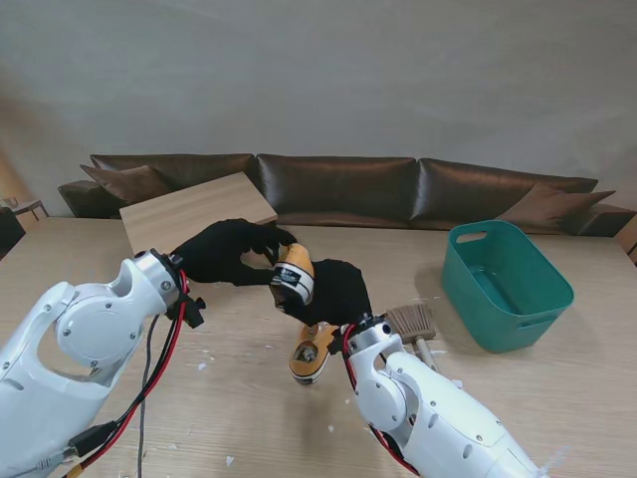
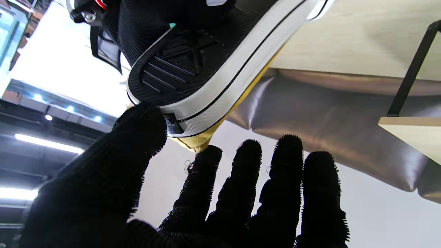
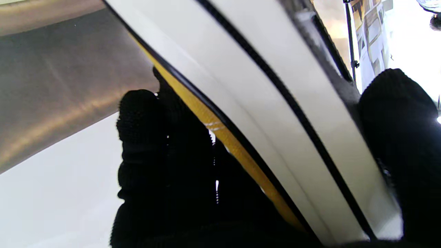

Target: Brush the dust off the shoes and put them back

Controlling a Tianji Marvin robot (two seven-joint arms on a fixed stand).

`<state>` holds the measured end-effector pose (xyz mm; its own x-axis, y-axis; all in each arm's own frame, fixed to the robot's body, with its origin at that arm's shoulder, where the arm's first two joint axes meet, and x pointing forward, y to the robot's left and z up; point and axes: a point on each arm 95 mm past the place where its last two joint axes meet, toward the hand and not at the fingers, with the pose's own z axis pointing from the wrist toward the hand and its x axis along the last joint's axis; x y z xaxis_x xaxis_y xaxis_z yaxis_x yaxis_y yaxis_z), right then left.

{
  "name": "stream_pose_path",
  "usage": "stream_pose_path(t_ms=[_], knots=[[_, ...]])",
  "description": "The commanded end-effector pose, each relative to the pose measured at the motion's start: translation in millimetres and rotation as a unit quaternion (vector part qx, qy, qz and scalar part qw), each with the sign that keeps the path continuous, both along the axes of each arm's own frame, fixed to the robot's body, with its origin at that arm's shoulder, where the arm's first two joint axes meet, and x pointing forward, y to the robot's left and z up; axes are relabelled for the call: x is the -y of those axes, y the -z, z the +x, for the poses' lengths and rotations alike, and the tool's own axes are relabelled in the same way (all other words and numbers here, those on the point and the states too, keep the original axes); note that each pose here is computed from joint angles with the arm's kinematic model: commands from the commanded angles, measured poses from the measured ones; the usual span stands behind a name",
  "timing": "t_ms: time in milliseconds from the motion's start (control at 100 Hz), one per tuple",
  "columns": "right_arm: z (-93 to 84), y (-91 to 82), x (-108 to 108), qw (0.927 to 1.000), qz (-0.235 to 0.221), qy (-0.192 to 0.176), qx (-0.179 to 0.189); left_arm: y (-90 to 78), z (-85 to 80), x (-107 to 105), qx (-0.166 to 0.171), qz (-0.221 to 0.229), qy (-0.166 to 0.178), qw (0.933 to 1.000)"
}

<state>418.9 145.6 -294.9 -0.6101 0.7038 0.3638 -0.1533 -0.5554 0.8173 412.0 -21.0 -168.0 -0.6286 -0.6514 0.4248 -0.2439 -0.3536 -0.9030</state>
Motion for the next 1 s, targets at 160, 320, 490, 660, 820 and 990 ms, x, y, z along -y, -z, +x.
stream_pose_path(t_ms=[160, 320, 490, 660, 820, 990], knots=[[0.8, -14.2, -12.8, 0.9994, 0.035, -0.001, -0.007, 9.0, -11.8, -19.3, 0.022, 0.017, -0.030, 0.9992], [3.9, -22.4, -8.2, 0.9985, 0.052, 0.010, -0.017, 25.4, -23.7, -37.7, 0.008, 0.024, -0.060, 0.9979], [4.5, -37.2, -1.8, 0.9970, 0.073, 0.016, -0.021, 54.5, -27.2, -41.4, -0.044, -0.013, -0.078, 0.9959], [-8.6, -56.7, 4.2, 0.9951, 0.095, 0.006, -0.028, 73.8, -18.6, -25.3, -0.088, -0.049, -0.062, 0.9929], [-17.8, -65.3, 6.5, 0.9914, 0.126, -0.007, -0.035, 80.7, -8.2, -9.0, -0.113, -0.061, -0.038, 0.9910], [-24.3, -69.3, 6.4, 0.9877, 0.149, -0.023, -0.041, 83.8, -2.8, 4.9, -0.121, -0.093, -0.021, 0.9880]])
